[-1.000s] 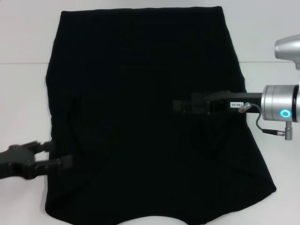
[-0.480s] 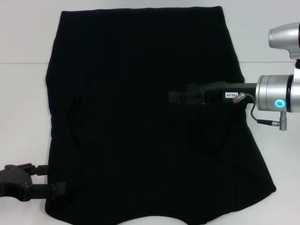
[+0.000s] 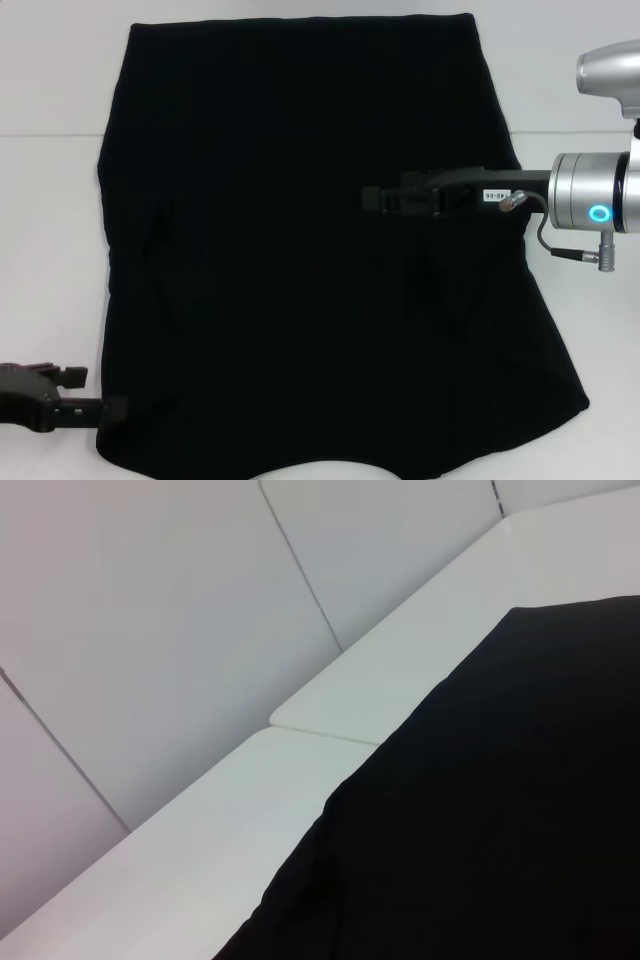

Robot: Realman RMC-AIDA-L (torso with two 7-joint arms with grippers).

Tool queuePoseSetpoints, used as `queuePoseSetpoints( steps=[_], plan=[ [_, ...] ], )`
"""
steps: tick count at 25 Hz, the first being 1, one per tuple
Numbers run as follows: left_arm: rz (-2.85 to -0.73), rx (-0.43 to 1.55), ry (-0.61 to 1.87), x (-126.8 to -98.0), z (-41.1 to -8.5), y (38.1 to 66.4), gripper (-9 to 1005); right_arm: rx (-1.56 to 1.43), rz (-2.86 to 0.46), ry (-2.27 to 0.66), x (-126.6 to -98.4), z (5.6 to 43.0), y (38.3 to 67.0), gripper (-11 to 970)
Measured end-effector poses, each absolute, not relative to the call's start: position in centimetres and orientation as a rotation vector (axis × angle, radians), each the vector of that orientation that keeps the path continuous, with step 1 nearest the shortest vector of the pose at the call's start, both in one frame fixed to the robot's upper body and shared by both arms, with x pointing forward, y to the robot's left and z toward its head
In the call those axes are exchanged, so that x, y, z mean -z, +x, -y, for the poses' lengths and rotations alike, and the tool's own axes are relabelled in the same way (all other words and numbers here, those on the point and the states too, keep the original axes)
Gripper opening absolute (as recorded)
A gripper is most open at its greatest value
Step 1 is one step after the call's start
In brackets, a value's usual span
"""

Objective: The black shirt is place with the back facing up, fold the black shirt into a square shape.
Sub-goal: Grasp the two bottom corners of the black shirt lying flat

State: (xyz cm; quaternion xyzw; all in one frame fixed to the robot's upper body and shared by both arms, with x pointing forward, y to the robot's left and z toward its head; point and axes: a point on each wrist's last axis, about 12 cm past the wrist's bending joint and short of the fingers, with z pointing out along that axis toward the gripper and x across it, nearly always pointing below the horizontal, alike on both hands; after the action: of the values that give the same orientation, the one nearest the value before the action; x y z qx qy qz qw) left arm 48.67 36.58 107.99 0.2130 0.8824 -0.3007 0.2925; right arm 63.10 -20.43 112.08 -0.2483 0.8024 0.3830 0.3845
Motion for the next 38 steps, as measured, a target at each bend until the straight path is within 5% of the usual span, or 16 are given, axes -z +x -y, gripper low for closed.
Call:
queuePoseSetpoints(
  steps=[19, 38],
  plan=[
    [-2.284, 0.828, 0.729, -109.3, -34.5, 51.5, 949, -0.948, -2.041, -0.613, -112.4, 21.5, 63.4, 942],
    [-2.459, 0.800, 0.643, -108.5, -35.8, 50.2, 950, -0.949, -2.037, -0.594, -112.8, 22.0, 63.7, 941]
  ],
)
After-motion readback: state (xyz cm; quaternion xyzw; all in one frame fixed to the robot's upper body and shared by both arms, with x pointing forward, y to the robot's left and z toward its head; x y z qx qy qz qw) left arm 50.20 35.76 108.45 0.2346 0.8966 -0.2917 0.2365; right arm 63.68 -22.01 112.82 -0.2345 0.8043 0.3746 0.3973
